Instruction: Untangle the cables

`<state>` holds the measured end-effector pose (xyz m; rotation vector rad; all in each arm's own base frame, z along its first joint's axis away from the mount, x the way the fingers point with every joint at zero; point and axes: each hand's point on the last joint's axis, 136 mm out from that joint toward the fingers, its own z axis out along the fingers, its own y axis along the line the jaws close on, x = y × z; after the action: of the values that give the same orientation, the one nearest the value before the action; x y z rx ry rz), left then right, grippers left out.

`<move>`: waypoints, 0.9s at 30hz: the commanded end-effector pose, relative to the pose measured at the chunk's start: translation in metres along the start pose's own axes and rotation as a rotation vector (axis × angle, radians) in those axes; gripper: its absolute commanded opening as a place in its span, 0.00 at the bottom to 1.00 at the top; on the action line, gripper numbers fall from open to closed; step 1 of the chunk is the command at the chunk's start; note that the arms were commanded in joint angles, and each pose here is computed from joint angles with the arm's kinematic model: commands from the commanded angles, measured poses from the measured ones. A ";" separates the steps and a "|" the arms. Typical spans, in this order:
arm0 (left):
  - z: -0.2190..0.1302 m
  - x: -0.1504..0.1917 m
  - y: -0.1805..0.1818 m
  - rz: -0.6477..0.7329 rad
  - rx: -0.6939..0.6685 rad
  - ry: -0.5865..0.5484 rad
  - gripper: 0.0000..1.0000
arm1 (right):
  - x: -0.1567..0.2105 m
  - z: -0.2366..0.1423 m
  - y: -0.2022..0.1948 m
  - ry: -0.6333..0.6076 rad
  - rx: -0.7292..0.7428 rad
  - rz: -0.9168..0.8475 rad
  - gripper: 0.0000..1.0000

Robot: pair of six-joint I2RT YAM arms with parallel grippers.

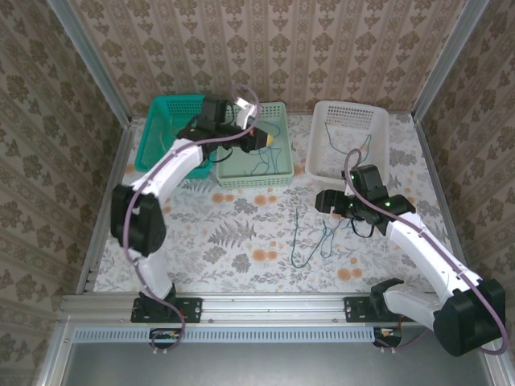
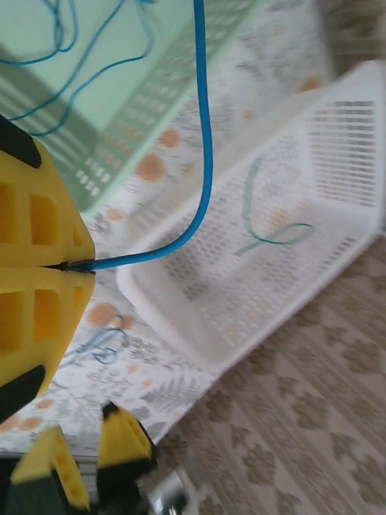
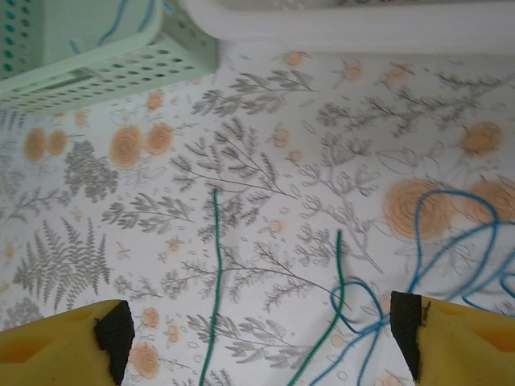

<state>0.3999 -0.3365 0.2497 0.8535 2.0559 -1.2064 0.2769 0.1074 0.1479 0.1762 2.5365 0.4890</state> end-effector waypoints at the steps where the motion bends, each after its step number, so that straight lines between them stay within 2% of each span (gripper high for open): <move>1: 0.018 0.028 -0.007 -0.017 0.153 0.126 0.00 | 0.022 -0.008 -0.023 0.048 0.106 0.054 0.86; 5: 0.034 0.035 0.010 -0.029 0.163 0.160 0.00 | 0.040 -0.011 -0.030 0.088 0.122 0.095 0.83; 9: 0.043 0.050 0.025 -0.048 0.136 0.204 0.00 | 0.062 -0.008 -0.038 0.146 0.135 0.137 0.76; 13: 0.044 0.063 0.037 -0.052 0.081 0.233 0.08 | 0.079 0.000 -0.043 0.195 0.139 0.175 0.70; 17: 0.039 0.064 0.047 -0.043 -0.016 0.240 0.28 | 0.081 0.008 -0.038 0.213 0.122 0.200 0.61; 18: 0.039 0.065 0.050 -0.043 -0.047 0.246 0.41 | 0.082 0.011 -0.036 0.223 0.121 0.200 0.60; 22: 0.033 0.072 0.047 -0.013 -0.134 0.278 0.70 | 0.082 0.018 -0.033 0.246 0.134 0.195 0.57; 27: 0.027 0.065 0.009 0.134 -0.204 0.270 0.82 | 0.086 0.028 -0.033 0.272 0.148 0.201 0.57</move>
<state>0.3856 -0.3371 0.1443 1.0142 2.3598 -0.9462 0.2141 0.0990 0.0710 0.4291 2.8385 0.4070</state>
